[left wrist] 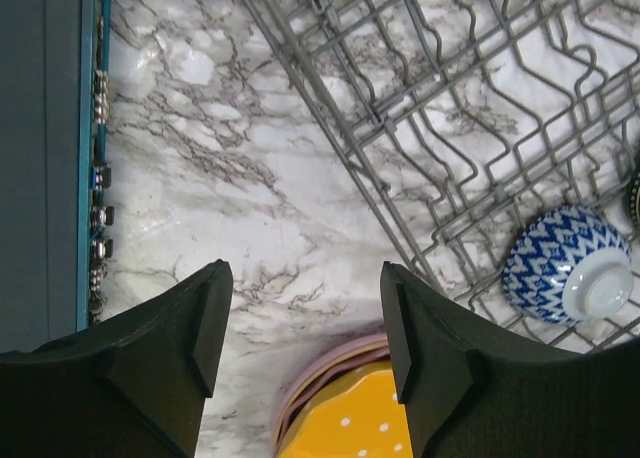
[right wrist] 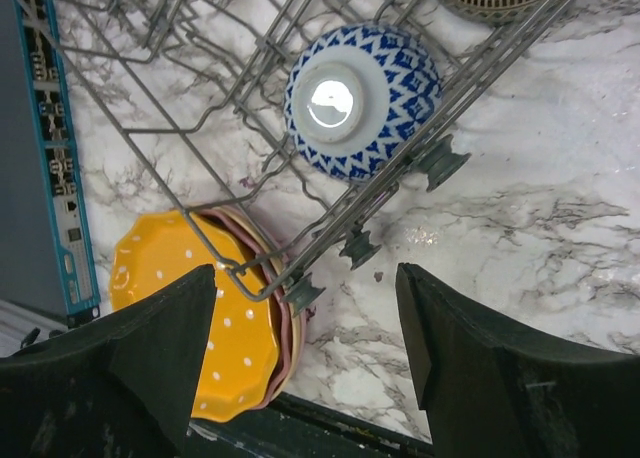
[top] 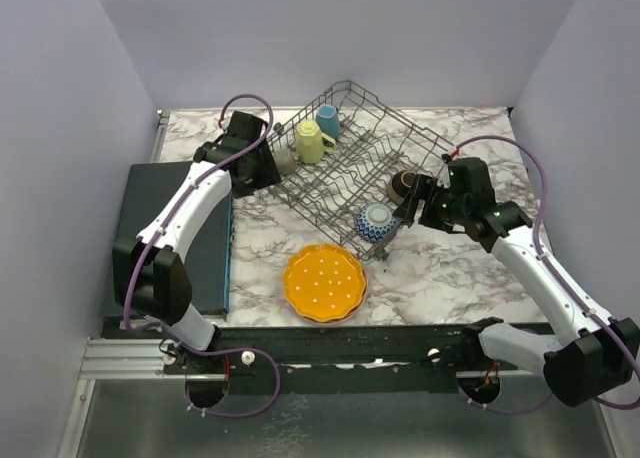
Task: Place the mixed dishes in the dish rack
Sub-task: Move the dish rack to the center of the board.
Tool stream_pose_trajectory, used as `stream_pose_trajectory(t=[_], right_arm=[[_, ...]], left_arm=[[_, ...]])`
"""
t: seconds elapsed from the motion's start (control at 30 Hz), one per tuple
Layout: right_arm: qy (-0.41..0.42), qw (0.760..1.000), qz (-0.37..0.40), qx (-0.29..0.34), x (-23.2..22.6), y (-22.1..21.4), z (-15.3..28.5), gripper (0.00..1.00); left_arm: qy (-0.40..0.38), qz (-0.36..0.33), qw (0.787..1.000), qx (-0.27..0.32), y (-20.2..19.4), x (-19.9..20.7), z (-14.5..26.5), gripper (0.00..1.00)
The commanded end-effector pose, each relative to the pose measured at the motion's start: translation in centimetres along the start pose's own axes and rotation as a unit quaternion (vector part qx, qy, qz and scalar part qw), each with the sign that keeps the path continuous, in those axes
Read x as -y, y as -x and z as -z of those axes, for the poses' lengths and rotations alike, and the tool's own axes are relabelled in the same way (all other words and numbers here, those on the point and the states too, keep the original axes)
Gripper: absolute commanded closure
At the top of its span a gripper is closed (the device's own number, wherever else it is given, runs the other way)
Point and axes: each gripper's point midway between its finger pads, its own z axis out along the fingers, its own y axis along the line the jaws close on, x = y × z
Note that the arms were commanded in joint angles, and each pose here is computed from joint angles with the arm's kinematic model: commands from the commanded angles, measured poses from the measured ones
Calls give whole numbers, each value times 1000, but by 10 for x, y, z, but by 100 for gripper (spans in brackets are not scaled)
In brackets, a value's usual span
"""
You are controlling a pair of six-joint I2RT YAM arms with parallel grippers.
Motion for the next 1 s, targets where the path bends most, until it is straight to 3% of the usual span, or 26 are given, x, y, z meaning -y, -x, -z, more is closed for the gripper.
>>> stream_pose_trajectory(t=[0.0,0.2,0.4,0.97], right_arm=[[22,999,15,-27,-10,-19,11,22],[29,999,17,-33,-16,-26,14,25],[-20,999,8,-28,1,-27,1,30],[-34,997,-27,-65,3,-51,-47,43]], left_arm=[[-44,-22,998,-29,-34,2,19,33],[-88,-23,995,-50,-71,2,42,33],[-130,-11,989,-71,-100,1,60,33],[-146,-13,986,-84,-124,-7,52,34]])
